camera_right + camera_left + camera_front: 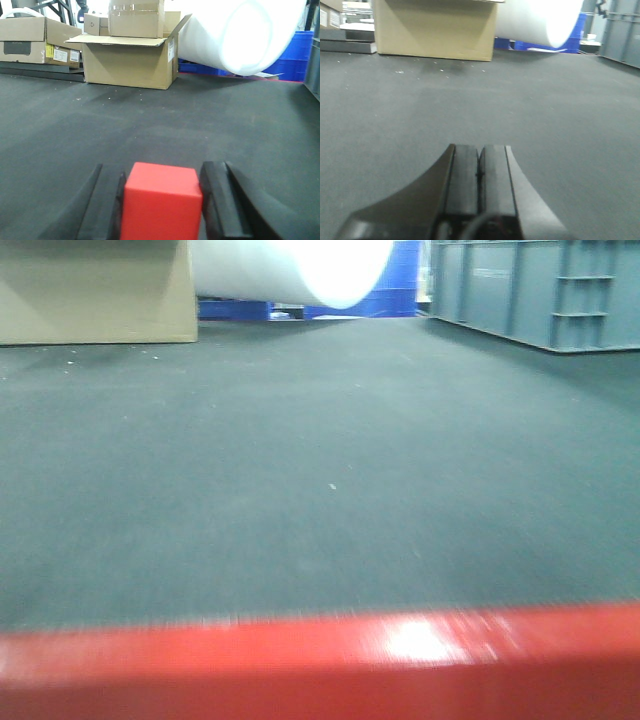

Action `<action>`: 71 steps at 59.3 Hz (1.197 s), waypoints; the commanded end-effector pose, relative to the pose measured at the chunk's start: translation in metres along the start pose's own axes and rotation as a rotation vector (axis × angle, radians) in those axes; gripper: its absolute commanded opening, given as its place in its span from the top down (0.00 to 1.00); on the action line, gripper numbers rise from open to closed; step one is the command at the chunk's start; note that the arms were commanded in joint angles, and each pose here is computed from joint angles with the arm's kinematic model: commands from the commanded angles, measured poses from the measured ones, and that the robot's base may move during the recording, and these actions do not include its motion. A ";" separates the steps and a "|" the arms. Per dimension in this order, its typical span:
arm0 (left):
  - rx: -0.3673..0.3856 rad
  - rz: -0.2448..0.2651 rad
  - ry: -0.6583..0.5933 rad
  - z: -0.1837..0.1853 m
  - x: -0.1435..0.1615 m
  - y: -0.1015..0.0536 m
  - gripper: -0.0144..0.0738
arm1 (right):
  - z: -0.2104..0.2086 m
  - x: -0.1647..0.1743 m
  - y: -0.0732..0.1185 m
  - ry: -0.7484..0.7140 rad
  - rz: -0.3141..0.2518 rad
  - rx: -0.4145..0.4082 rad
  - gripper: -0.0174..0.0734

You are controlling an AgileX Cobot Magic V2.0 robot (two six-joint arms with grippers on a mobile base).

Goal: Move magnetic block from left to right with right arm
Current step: 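Drive up to the second carpeted table holding the cube raised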

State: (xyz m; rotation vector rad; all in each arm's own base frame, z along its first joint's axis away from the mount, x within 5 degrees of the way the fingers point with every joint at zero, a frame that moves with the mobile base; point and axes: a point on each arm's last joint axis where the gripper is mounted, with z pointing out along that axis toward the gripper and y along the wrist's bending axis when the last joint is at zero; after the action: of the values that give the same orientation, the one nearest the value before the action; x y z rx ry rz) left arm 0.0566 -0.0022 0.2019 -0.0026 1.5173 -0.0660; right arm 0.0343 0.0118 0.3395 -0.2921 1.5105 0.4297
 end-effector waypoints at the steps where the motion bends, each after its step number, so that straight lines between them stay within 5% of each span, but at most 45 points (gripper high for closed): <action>1: 0.006 -0.005 -0.093 -0.001 -0.005 0.000 0.97 | -0.001 -0.016 0.002 -0.100 -0.022 -0.017 0.67; 71: 0.006 -0.005 -0.093 -0.001 -0.005 0.000 0.97 | -0.001 -0.016 0.002 -0.100 -0.022 -0.017 0.67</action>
State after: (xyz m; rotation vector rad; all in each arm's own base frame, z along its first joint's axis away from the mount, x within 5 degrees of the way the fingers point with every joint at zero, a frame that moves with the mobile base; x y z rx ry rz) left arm 0.0566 -0.0022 0.2019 -0.0026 1.5173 -0.0660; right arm 0.0343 0.0118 0.3395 -0.2921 1.5105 0.4297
